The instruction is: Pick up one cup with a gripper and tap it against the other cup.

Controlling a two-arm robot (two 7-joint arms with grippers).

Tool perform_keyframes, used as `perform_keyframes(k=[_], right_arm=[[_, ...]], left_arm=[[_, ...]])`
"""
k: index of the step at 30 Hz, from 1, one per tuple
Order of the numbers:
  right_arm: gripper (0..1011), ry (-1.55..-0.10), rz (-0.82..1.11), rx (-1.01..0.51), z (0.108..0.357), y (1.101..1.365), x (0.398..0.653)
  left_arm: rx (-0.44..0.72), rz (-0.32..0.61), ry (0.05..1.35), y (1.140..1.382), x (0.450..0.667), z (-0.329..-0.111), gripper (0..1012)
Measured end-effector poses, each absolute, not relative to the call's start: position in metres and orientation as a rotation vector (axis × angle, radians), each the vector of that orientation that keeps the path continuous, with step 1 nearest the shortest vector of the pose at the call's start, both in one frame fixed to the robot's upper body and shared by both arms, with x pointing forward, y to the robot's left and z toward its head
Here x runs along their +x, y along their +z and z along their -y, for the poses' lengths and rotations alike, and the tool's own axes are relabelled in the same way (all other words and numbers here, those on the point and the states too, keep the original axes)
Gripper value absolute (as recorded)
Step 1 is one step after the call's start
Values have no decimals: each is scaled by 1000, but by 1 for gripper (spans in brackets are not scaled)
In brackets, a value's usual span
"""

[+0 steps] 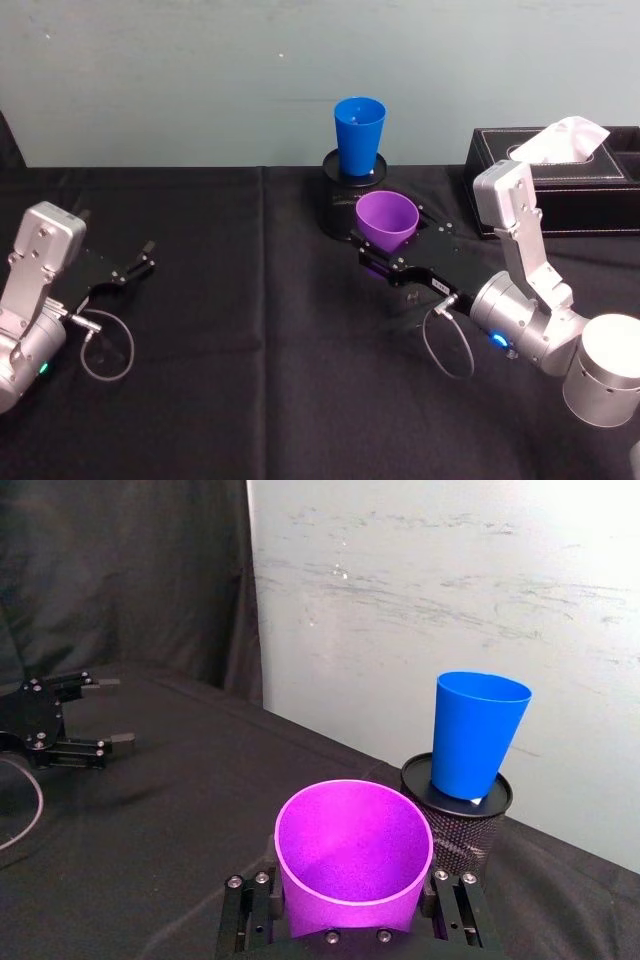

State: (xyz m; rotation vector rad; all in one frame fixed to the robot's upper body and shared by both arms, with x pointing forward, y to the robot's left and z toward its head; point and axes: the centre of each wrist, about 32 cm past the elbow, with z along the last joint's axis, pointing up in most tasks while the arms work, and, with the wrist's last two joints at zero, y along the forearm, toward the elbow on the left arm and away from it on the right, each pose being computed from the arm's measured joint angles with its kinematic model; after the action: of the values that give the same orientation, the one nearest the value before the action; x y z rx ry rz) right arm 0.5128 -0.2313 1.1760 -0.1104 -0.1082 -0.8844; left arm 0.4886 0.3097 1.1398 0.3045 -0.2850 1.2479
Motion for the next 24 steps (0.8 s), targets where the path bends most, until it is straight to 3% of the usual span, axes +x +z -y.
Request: perform_keyframes(k=[24], right_arm=[[728, -884, 108, -110, 231, 1176, 513]], left_arm=[[304, 285, 1248, 1140, 489, -310, 1000]])
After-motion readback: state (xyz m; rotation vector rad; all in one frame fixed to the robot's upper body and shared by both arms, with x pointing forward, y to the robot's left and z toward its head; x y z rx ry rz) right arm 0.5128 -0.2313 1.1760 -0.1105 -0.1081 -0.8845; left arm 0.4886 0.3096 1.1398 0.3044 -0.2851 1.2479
